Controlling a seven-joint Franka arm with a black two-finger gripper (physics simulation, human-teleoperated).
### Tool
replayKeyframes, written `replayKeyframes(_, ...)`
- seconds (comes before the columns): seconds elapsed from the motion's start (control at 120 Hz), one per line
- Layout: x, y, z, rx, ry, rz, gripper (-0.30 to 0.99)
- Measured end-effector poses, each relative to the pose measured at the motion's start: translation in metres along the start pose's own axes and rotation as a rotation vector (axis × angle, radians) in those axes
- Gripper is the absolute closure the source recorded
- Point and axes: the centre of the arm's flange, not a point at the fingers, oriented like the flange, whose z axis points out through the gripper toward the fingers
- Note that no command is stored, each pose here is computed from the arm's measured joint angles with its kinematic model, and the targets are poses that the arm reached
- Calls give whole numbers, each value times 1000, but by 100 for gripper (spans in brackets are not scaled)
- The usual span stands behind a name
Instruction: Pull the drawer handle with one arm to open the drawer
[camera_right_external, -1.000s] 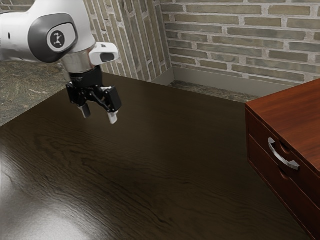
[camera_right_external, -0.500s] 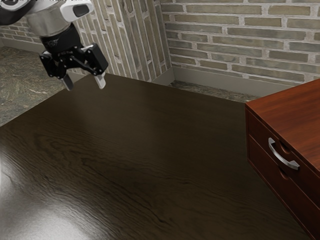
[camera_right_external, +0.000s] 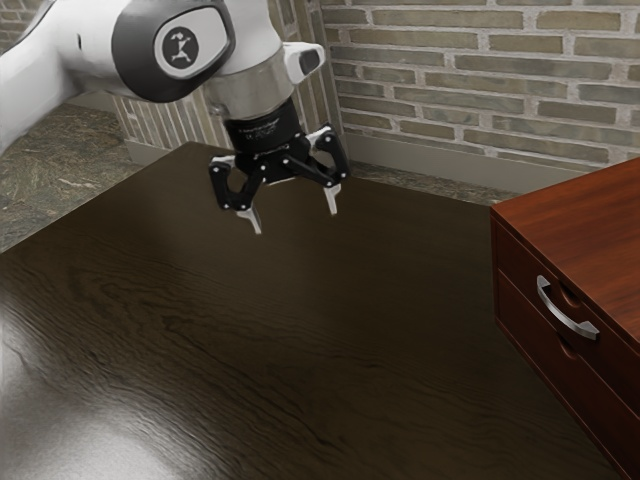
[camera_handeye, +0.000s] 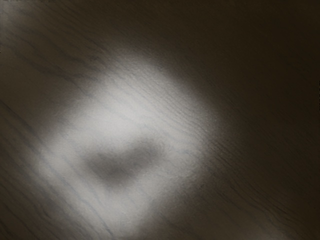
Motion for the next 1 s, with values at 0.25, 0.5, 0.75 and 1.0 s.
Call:
replayKeyframes(0.25, -36, 59, 23, -32, 10, -32, 0)
replayKeyframes(0.5, -46, 103, 60, -99, -17, -81, 0)
replayKeyframes(0.75, -103, 113, 79, -195, -61, -114, 0)
replayKeyframes(1.0, -114, 127, 96, -318, -21, -173, 0)
